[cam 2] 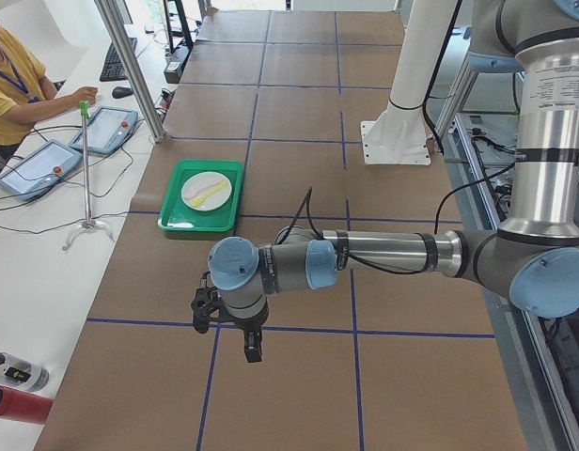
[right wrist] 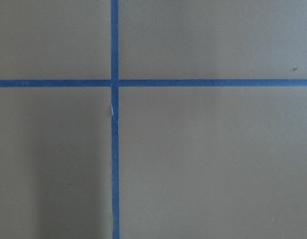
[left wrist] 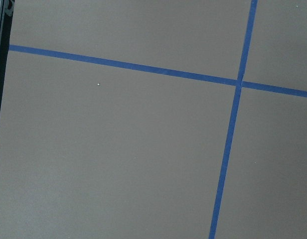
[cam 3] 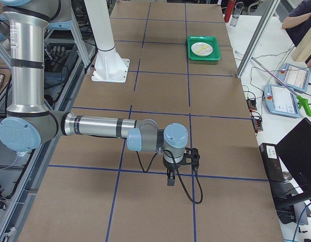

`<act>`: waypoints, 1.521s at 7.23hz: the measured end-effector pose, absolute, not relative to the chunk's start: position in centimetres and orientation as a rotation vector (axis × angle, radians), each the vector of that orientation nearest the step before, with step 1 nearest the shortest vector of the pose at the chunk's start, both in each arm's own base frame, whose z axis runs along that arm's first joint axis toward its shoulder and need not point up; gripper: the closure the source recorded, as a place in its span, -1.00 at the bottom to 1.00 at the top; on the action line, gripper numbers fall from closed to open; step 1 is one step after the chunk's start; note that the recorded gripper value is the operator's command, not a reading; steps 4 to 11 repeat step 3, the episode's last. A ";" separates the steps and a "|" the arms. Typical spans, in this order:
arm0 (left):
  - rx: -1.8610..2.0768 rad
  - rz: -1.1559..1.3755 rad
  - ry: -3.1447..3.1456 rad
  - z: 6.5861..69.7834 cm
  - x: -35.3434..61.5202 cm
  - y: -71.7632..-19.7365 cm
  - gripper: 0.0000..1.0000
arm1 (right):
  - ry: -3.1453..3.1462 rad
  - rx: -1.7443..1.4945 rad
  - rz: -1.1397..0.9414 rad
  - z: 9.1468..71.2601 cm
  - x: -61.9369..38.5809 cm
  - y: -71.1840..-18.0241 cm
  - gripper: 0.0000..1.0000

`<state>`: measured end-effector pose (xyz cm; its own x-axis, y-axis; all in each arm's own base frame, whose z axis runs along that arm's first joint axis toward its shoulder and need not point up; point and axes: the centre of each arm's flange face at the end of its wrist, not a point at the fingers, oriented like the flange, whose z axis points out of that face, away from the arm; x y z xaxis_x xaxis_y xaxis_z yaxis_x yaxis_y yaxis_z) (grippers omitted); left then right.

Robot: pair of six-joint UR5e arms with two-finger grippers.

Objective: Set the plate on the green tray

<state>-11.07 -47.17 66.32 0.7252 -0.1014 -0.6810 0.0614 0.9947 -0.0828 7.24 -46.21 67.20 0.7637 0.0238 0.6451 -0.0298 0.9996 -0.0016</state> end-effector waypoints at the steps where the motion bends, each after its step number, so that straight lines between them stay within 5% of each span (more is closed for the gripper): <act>1: -0.050 -0.078 0.754 66.5 -10.6 -47.4 -1.00 | -0.701 0.009 0.029 67.2 7.2 -46.2 -1.00; 11: -0.048 -0.075 0.754 66.6 -10.4 -47.5 -1.00 | -0.701 0.009 0.029 67.2 7.2 -46.2 -1.00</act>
